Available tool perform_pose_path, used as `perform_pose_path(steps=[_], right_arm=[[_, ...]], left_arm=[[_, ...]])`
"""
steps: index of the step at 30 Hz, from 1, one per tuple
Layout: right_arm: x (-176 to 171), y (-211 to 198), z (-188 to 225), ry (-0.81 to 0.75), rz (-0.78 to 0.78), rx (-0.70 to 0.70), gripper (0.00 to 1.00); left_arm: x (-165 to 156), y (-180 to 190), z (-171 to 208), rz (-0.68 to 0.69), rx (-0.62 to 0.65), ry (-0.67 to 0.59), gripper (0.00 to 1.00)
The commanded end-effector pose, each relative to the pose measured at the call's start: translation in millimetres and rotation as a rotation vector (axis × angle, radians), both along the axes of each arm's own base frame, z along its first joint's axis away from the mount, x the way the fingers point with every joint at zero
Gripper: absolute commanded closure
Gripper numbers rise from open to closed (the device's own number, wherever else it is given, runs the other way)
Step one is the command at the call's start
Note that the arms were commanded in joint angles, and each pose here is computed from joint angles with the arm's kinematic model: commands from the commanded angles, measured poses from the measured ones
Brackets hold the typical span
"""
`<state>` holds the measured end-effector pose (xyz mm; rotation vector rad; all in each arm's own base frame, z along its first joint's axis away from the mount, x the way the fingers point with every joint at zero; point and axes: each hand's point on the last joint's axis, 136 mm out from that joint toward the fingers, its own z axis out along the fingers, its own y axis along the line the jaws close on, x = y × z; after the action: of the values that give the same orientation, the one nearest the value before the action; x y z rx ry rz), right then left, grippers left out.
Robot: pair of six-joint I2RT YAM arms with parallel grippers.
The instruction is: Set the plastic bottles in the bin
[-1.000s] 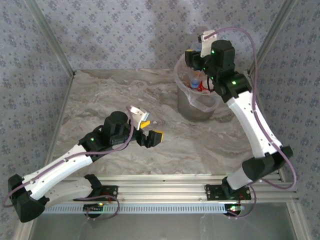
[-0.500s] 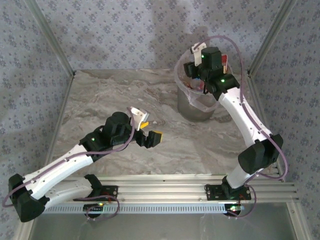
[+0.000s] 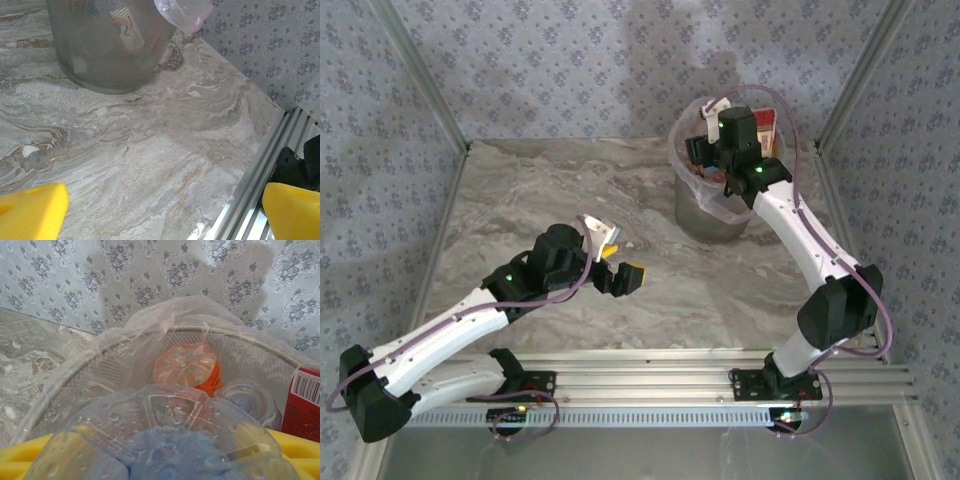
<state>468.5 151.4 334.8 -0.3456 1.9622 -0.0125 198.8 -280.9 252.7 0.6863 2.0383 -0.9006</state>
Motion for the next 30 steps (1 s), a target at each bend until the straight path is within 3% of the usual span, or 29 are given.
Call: perform_pose_path(steps=[1,7,11,13,19,23,30], right_arm=[[-11.5,-3.3,21.1,-0.011,0.005,0.052,0.19],[-25.3,-6.0,63.3,-0.057,0.033,0.144,0.08],[-35.4,-14.2,87.4,-0.082,0.036,0.206,0.07],[-37.6,-19.4,95.8,-0.094,0.035,0.238,0.12],[-37.9,-22.4,78.7,-0.036,0.032,0.258,0.42],[-39.0,-19.1,51.8,0.042,0.039,0.253,0.49],[-41.6,-23.8,17.1,0.119,0.004,0.221,0.53]], left_arm=[[-1.9,-1.8,1.4,-0.011,-0.009,-0.002,0.00],[-2.1,-2.8,2.0,-0.012,-0.013,0.000,0.00],[-0.4,0.6,3.9,0.010,-0.015,0.002,0.00],[0.6,2.6,7.2,0.021,-0.017,-0.005,0.00],[2.7,6.6,12.2,0.040,-0.012,-0.020,0.00],[2.5,7.5,10.0,0.043,-0.006,-0.013,0.00],[2.5,8.5,7.5,0.048,-0.004,-0.008,0.00]])
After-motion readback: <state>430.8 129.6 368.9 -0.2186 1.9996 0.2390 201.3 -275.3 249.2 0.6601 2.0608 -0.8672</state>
